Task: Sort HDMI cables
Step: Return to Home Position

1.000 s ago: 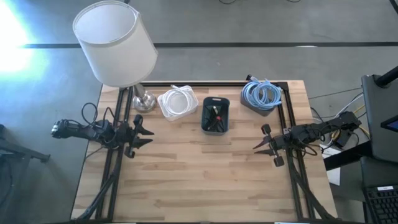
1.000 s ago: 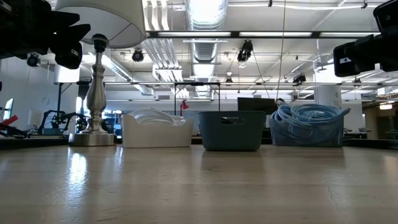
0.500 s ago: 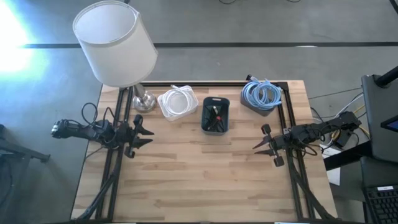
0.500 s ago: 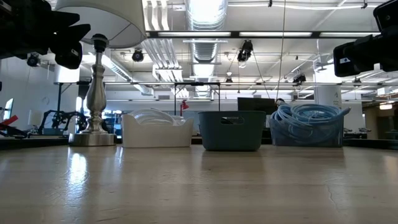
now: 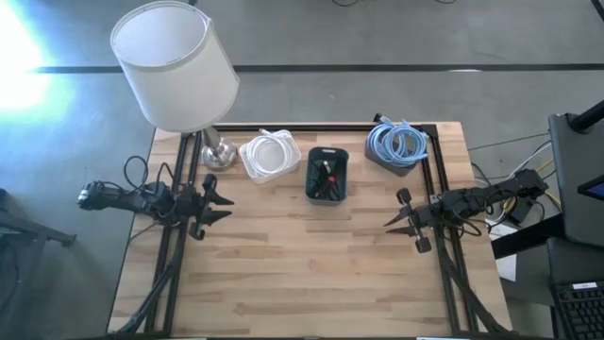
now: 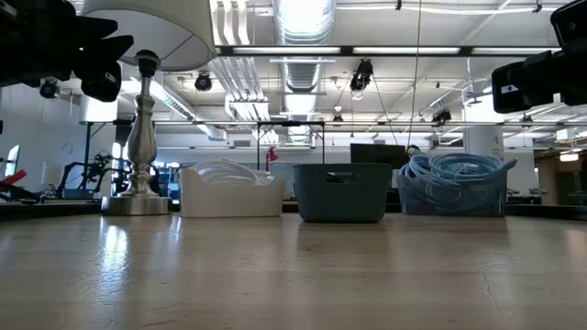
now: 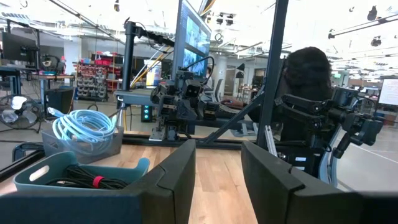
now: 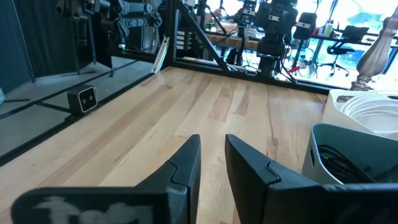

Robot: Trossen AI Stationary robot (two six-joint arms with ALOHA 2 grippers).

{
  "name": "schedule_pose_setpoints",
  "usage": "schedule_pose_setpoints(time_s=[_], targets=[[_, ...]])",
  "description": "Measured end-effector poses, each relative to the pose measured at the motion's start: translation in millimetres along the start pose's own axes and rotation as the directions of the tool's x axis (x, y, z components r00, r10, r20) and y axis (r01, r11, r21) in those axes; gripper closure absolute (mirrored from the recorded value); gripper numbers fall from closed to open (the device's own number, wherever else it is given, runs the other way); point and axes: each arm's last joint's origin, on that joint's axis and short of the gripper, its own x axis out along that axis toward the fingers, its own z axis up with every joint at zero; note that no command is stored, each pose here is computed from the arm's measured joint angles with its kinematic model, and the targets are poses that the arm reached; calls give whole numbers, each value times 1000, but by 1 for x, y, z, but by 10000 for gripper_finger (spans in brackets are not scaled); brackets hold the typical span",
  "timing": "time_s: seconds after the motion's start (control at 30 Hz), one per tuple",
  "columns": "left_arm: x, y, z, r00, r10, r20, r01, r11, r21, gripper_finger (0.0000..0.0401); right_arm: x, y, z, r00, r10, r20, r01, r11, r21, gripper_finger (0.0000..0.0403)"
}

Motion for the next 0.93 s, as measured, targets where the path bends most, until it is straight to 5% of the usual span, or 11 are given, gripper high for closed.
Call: schedule_pose_setpoints(time_s=[0.93], targets=[[0,0,0,1000,0,0,0,1000,0,268,0,0,0,1000,0,0,0,1000,0,325]])
